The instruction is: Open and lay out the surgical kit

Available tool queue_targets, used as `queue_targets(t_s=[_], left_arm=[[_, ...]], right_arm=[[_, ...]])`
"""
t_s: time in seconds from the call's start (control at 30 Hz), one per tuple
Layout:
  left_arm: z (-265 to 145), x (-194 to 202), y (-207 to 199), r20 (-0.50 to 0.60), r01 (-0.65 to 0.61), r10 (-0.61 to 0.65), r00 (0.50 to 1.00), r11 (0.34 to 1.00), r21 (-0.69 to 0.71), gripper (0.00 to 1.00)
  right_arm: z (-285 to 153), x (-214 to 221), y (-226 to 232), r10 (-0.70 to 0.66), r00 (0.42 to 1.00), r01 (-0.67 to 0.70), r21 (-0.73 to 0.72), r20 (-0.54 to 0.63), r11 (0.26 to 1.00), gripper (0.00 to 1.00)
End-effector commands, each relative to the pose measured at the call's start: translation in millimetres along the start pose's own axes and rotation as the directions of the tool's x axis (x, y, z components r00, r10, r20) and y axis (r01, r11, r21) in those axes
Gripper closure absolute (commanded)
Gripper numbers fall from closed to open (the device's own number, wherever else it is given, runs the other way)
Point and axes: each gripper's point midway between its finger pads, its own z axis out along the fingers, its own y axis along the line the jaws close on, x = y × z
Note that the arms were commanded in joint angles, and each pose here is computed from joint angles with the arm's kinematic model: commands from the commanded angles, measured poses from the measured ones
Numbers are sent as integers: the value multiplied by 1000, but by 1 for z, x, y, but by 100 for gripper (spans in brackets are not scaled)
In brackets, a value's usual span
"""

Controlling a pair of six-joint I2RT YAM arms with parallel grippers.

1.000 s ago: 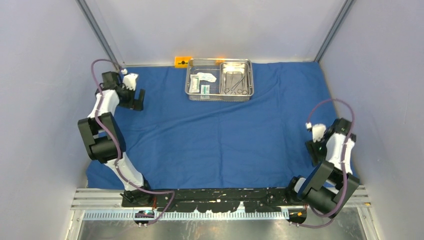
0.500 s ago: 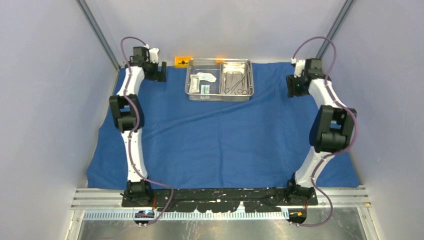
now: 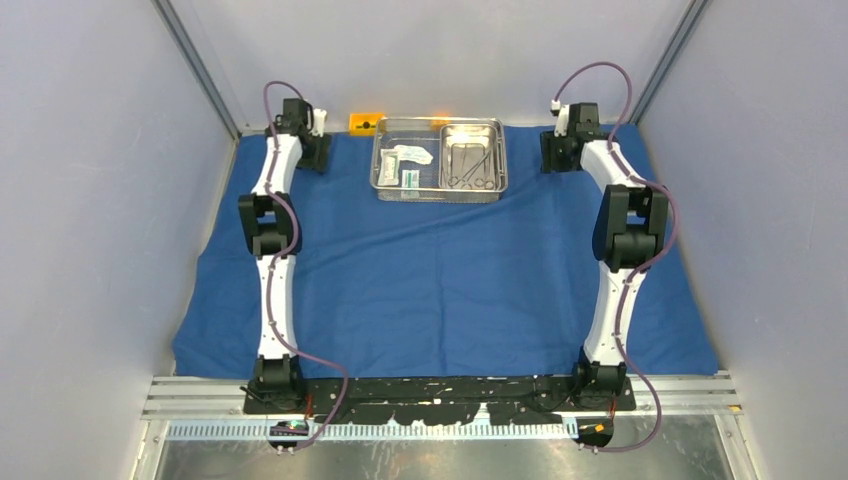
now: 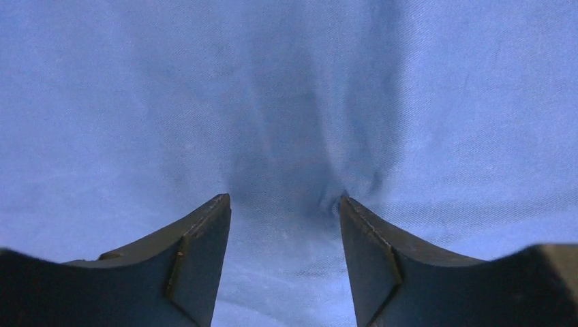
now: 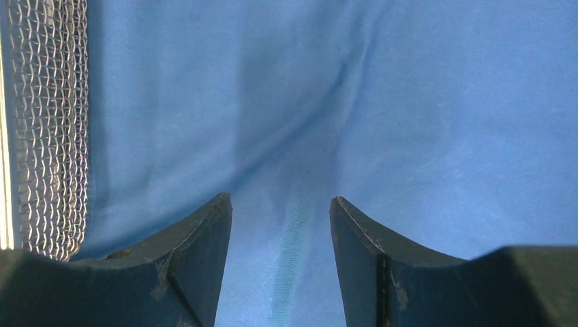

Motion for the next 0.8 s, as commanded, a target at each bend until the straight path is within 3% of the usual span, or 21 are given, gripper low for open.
queue_targets(t_s=[0.0, 0.13, 0.2, 0.37, 0.5, 0.63, 0.77], left_arm=[[10, 38, 8, -144, -43, 38, 989, 999, -30, 45], [12, 46, 14, -181, -34, 20, 983, 997, -71, 86], [13, 51, 18, -199, -22, 3, 980, 995, -94, 100], [12, 68, 30, -243, 54, -77, 967, 994, -99, 100], [7, 84, 58, -245, 246, -255, 935, 967, -69, 100], [5, 104, 76, -273, 438, -425, 863, 899, -13, 100], [2, 118, 97, -280, 443, -440, 854, 895, -53, 100]], right_arm=[[-11, -26, -7, 14, 997, -15, 17, 77, 1000, 41], [-19, -26, -8, 0, 996, -2, 26, 92, 1000, 41], [-22, -26, -8, -13, 996, 10, 29, 93, 1000, 41], [-25, -24, -13, -36, 995, 32, 56, 88, 998, 42], [-29, -19, -17, -60, 996, 55, 76, 69, 996, 41], [-41, -3, -20, -105, 994, 102, 80, 31, 992, 41], [-56, 35, -15, -133, 988, 135, 11, -74, 991, 38]])
